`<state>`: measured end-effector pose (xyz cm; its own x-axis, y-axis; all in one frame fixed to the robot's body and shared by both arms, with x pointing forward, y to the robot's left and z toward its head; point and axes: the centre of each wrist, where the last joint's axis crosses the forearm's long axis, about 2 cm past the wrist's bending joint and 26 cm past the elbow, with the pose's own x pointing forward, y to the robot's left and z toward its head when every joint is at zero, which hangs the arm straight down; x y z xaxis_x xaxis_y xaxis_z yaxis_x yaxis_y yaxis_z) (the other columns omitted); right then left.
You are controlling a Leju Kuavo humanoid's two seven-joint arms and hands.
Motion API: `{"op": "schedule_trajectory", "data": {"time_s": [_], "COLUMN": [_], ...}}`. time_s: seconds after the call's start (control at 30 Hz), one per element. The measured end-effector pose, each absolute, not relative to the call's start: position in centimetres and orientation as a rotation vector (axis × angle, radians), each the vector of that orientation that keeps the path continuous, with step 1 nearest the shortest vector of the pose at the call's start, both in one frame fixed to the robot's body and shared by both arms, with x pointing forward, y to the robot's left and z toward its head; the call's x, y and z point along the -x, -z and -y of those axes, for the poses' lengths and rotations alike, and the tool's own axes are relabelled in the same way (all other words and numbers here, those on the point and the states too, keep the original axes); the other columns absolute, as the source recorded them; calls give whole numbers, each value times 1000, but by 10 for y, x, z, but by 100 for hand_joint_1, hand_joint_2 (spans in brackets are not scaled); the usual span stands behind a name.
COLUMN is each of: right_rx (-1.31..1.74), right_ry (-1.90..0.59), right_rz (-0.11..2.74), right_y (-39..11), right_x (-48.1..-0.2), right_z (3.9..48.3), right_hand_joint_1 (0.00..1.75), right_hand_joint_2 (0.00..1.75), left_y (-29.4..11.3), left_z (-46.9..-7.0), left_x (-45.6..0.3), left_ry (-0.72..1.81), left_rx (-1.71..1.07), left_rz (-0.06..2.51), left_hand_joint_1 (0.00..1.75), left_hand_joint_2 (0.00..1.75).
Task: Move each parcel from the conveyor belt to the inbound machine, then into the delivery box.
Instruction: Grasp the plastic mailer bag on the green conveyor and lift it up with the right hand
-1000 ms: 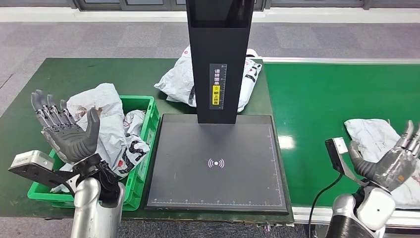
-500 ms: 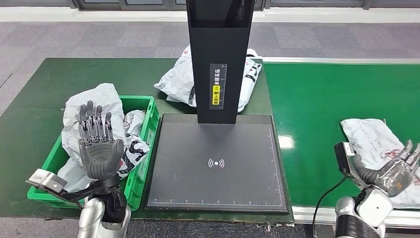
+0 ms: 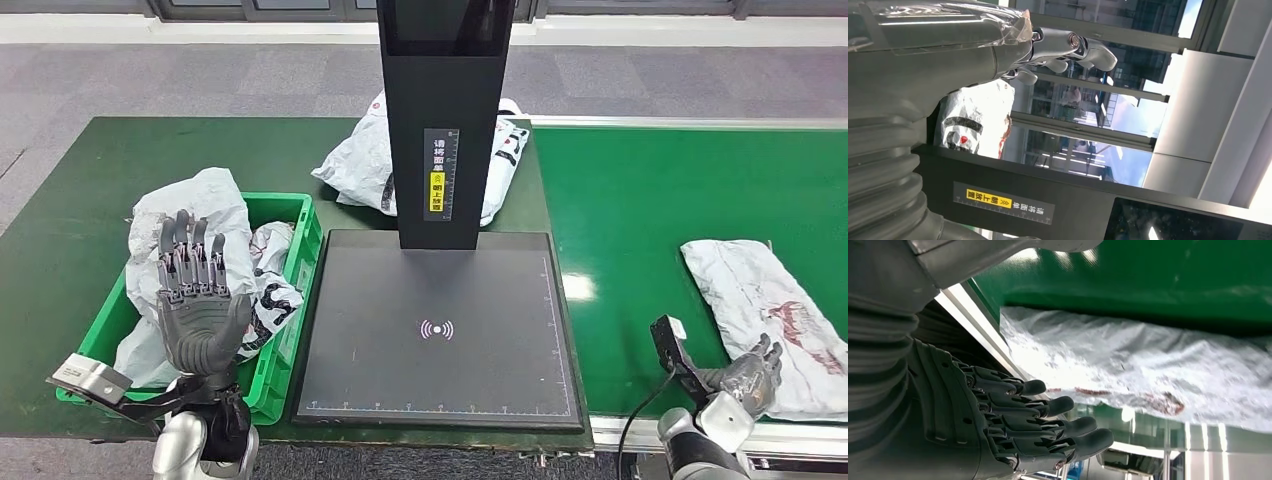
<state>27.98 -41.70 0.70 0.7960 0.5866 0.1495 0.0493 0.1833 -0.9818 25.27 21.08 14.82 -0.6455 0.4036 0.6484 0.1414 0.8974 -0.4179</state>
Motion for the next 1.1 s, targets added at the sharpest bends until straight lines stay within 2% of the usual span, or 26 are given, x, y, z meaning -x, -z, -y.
{"op": "schedule_trajectory", "data": {"time_s": [0.43,0.77,1.1], "right_rx": [1230,1338,1308], "right_ry": [-443,-385,-464], "right_rz": [401,372,320], "right_y": [1,-1,-3], "right_x": [-277,-273,-277], "right_z": [417,428,432], "right_hand_joint_1": [0,0,0], "right_hand_joint_2": [175,175,175], "left_y": [-148,-147,-144], "left_z": [-215,-218,-218], "left_x": [-252,-252,-252], "left_ry": [-397,-375,-375], "left_rx": [355,316,264], "left_rz": [2264,2248,2233], "left_hand_joint_1": [0,0,0], "left_hand_joint_2": [175,175,175]}}
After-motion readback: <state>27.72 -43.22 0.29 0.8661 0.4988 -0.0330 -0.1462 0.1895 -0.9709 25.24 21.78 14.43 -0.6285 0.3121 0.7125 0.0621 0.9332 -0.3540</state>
